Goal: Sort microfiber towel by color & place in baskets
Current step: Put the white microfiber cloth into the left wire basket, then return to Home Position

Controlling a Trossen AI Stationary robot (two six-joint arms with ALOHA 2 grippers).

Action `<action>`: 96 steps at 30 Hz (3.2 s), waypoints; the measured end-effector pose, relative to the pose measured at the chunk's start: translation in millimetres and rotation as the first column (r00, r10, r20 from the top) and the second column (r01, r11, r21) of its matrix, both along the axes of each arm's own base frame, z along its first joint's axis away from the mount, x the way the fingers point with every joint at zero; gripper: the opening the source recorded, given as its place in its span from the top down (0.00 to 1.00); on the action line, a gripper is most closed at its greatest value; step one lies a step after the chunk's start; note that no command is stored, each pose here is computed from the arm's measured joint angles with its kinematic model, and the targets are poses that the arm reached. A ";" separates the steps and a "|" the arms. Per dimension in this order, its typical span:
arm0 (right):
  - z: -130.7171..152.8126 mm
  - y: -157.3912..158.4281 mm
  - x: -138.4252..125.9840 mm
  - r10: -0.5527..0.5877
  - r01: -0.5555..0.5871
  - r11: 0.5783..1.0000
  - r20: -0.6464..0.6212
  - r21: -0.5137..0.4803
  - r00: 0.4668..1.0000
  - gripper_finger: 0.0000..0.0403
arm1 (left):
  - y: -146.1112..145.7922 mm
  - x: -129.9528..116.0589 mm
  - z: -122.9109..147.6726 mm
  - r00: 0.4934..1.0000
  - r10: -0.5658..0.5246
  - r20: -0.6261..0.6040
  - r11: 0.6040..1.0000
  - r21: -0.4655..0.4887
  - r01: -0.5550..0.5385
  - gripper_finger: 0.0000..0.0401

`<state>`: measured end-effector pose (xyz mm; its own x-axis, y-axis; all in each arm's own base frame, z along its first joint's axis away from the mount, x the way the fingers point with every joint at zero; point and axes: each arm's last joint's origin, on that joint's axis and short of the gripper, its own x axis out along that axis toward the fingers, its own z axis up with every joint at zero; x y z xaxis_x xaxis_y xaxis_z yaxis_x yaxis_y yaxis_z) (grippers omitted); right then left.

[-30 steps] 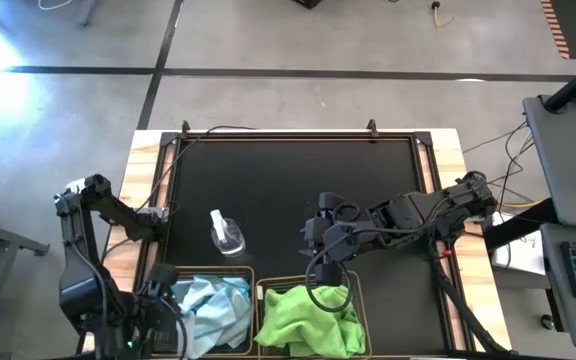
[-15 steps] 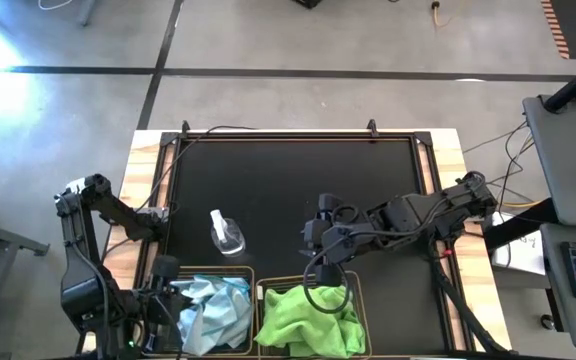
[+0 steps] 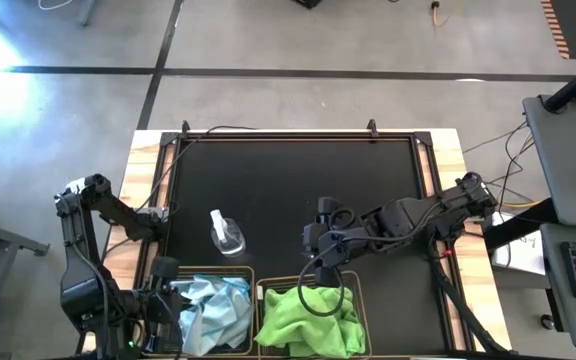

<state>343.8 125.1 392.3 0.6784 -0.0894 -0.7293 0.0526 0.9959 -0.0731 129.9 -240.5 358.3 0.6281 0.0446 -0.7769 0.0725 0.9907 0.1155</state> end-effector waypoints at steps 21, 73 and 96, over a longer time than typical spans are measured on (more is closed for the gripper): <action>-3.3 0.0 0.4 0.000 0.000 1.000 -0.010 -0.004 1.000 0.51 | 5.7 -0.2 -2.7 0.959 0.231 -0.163 0.951 -0.171 -0.258 0.96; 26.1 -0.7 -10.6 -0.035 0.031 0.990 0.031 0.140 0.999 0.52 | 21.8 4.7 147.4 0.926 0.022 0.377 0.972 -0.223 0.068 0.65; 17.2 -6.7 -54.5 0.174 -0.178 0.963 0.039 0.204 0.984 0.52 | 17.7 -37.4 87.7 0.921 0.124 0.368 0.975 -0.218 -0.044 0.65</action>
